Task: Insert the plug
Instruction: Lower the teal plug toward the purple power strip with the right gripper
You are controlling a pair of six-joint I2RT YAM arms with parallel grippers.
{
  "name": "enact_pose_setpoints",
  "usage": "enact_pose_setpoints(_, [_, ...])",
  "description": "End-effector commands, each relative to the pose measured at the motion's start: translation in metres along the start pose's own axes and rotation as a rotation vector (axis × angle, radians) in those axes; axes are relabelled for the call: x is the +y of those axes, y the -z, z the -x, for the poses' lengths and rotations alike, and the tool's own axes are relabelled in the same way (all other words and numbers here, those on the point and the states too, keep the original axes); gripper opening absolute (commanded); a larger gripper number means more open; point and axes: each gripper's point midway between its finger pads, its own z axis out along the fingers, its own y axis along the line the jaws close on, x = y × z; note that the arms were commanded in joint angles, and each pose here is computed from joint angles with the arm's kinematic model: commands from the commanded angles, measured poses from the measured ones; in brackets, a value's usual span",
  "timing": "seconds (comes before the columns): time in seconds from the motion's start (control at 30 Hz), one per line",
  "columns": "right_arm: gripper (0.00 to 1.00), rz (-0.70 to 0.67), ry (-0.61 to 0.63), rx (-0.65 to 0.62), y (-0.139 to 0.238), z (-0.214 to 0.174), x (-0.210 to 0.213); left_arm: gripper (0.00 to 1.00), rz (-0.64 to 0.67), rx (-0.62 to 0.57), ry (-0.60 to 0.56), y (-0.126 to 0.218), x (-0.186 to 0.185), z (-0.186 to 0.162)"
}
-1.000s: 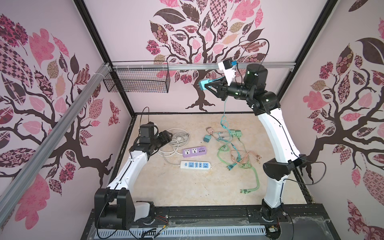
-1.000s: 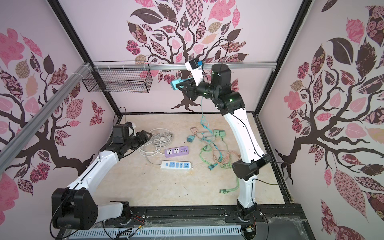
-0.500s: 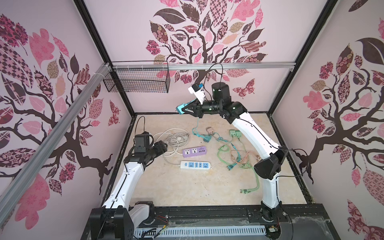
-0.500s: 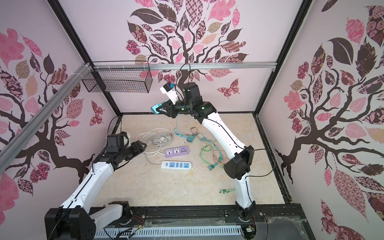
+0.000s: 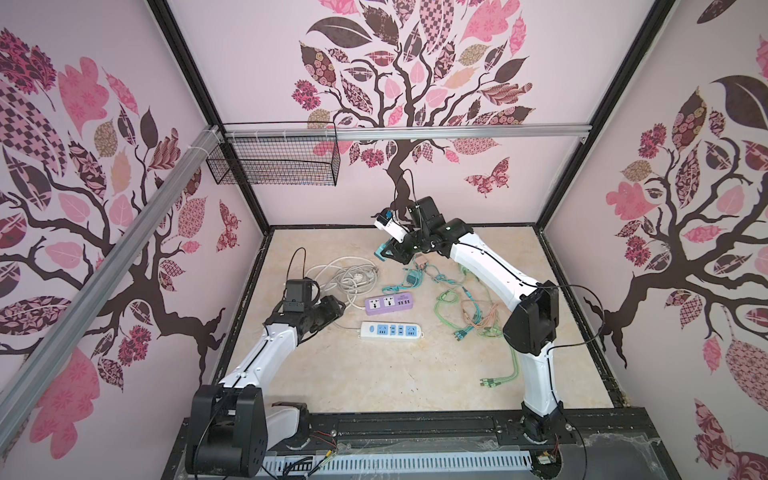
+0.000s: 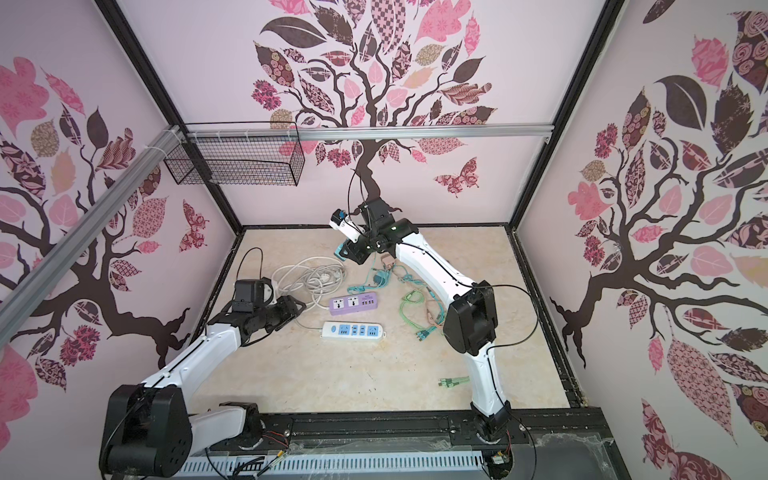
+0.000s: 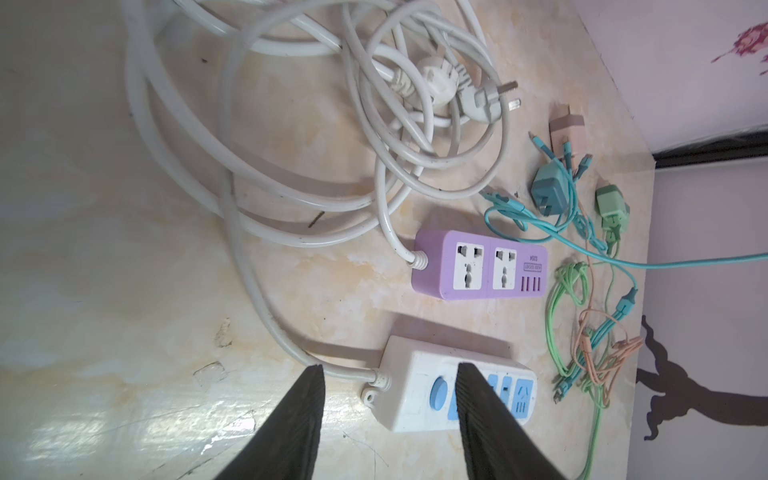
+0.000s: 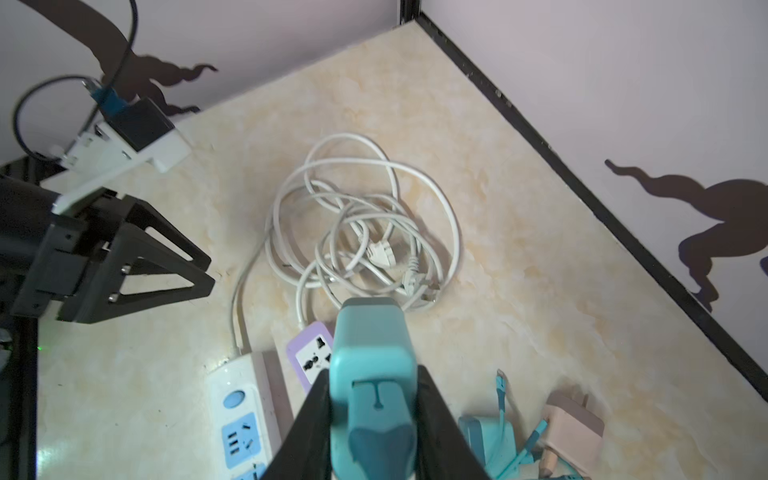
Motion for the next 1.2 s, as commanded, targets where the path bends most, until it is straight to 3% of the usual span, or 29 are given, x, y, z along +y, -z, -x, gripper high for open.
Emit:
enact_pose_setpoints(0.0, [0.00, 0.051, 0.022, 0.082, -0.025, -0.031, 0.005, 0.52, -0.026, 0.007, -0.035, -0.015, -0.010, 0.000])
enact_pose_setpoints(0.17, [0.00, 0.076, 0.098, 0.122, -0.043, -0.047, 0.027, 0.45, -0.016, 0.037, -0.014, -0.034, -0.008, 0.000])
enact_pose_setpoints(0.6, [0.00, 0.149, 0.290, 0.213, -0.077, -0.096, 0.067, 0.42, -0.055, 0.049, 0.024, -0.068, -0.008, 0.008])
enact_pose_setpoints(0.7, [0.00, 0.143, 0.310, 0.231, -0.082, -0.103, 0.066, 0.37, -0.068, 0.077, 0.025, -0.077, -0.012, 0.010])
enact_pose_setpoints(1.17, [0.00, 0.129, 0.378, 0.241, -0.106, -0.111, 0.057, 0.32, -0.057, 0.087, 0.063, -0.097, -0.008, 0.017])
